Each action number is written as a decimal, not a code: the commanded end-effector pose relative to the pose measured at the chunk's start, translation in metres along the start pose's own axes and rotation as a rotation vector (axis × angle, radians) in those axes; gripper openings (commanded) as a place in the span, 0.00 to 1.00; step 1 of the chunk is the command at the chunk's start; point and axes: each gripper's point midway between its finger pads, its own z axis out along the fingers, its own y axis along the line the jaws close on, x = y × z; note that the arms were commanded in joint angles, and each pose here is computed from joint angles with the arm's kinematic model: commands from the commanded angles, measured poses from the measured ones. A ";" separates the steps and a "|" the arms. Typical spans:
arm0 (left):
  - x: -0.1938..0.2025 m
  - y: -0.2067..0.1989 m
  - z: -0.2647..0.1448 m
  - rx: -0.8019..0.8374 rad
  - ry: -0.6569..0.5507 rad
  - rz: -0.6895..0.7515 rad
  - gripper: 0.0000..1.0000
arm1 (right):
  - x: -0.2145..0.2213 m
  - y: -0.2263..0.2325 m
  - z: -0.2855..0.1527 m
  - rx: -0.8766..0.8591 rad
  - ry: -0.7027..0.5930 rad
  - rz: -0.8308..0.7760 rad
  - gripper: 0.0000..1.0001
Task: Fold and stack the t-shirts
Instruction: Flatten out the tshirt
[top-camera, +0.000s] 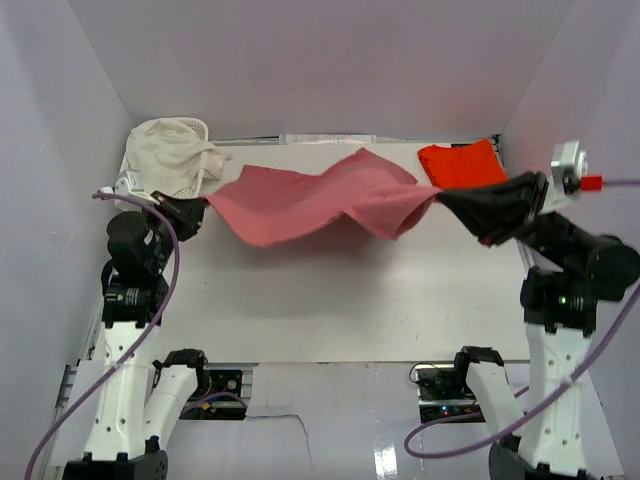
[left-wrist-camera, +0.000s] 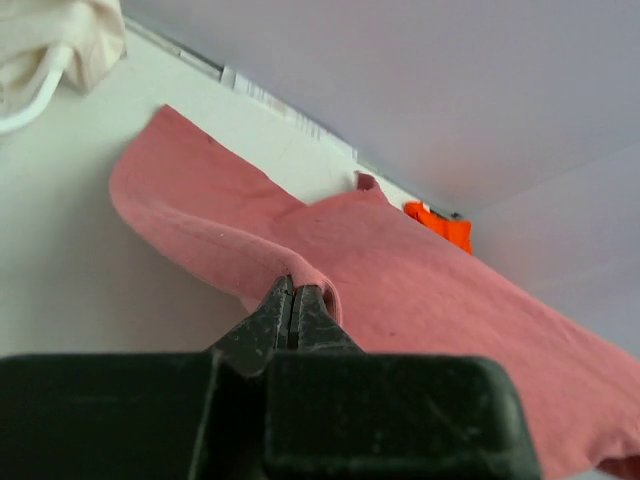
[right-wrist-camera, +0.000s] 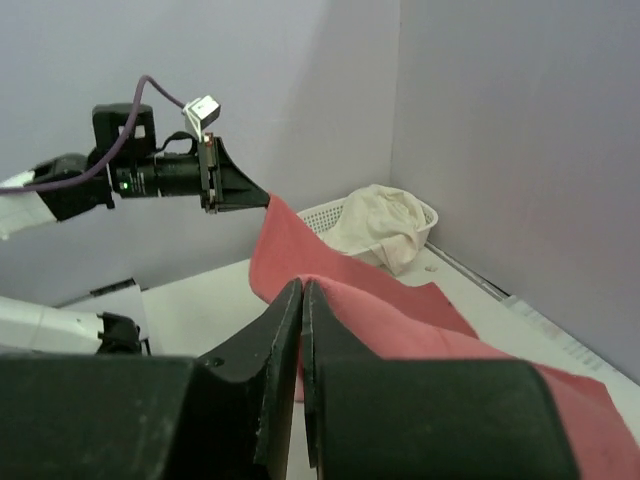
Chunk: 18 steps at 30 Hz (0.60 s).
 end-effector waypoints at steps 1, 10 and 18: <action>0.047 0.024 -0.028 -0.066 0.150 -0.036 0.00 | 0.061 -0.023 -0.015 0.115 0.083 0.177 0.08; 0.104 0.081 -0.071 -0.331 0.281 -0.160 0.00 | 0.203 -0.003 -0.076 0.307 0.299 0.554 0.08; 0.084 0.087 -0.078 -0.407 0.208 -0.147 0.00 | 0.234 -0.008 -0.089 0.382 0.318 0.627 0.08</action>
